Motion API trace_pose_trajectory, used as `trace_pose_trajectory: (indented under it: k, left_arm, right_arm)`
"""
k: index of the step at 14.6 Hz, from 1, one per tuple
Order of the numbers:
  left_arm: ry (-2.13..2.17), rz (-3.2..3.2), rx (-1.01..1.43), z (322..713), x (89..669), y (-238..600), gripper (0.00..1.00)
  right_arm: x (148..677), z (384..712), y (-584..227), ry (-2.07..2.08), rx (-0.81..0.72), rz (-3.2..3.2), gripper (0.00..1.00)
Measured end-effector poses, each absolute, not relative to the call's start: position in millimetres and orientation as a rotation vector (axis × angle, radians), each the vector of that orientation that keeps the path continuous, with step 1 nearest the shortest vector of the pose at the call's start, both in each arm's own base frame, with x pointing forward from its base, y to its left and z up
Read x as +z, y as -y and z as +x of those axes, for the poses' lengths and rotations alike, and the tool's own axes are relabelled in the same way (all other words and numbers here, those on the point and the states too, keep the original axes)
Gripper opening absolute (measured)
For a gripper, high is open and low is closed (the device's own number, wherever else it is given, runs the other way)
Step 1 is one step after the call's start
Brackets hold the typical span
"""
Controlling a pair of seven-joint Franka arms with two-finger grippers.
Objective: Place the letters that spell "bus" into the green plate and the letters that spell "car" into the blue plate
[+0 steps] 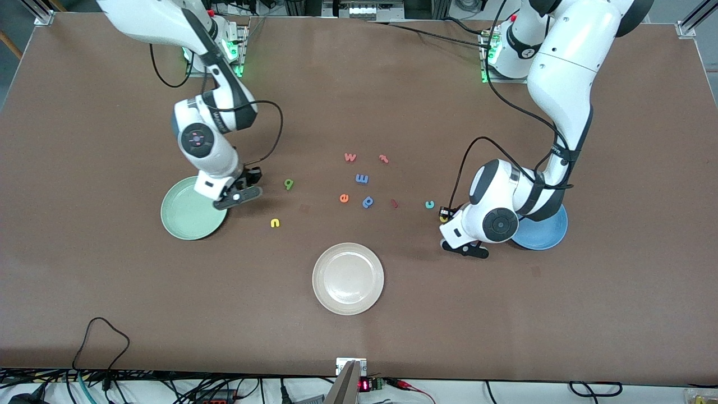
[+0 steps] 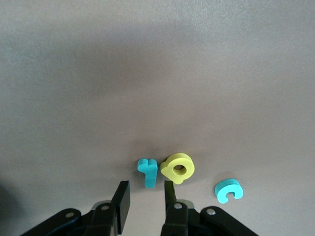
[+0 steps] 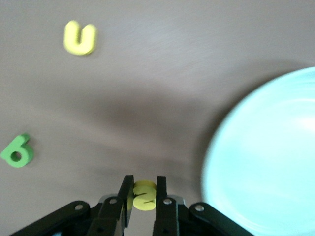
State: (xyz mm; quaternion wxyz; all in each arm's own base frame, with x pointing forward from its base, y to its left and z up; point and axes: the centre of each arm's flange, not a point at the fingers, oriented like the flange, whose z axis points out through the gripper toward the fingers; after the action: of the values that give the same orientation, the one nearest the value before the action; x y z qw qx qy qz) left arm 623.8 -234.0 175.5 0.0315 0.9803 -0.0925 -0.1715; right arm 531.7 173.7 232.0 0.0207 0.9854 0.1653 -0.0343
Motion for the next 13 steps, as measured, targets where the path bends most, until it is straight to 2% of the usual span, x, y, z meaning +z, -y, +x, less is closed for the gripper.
trace_pose_trajectory:
  k: [3,9,10,11,13]
  left_arm:
    - [0.284,3.019,-0.533,622.2,173.3,233.7,0.36]
    - [0.282,3.019,-0.518,620.6,169.5,233.3,0.34]
    - [0.284,3.018,-0.518,620.4,169.8,234.1,0.31]
    - [0.284,3.018,-0.517,620.4,169.9,234.4,0.3]
    - [0.285,3.017,-0.515,620.2,170.0,235.1,0.26]
  right_arm:
    - [263.7,556.8,-130.9,-0.404,-0.087,3.07,0.22]
    - [237.4,568.2,-72.0,-0.27,-0.127,3.081,0.22]
    - [234.6,570.0,-67.3,-0.263,-0.128,3.079,0.22]
    - [233.3,571.6,-64.5,-0.26,-0.127,3.077,0.26]
    - [235.5,574.1,-63.7,-0.258,-0.117,3.077,0.45]
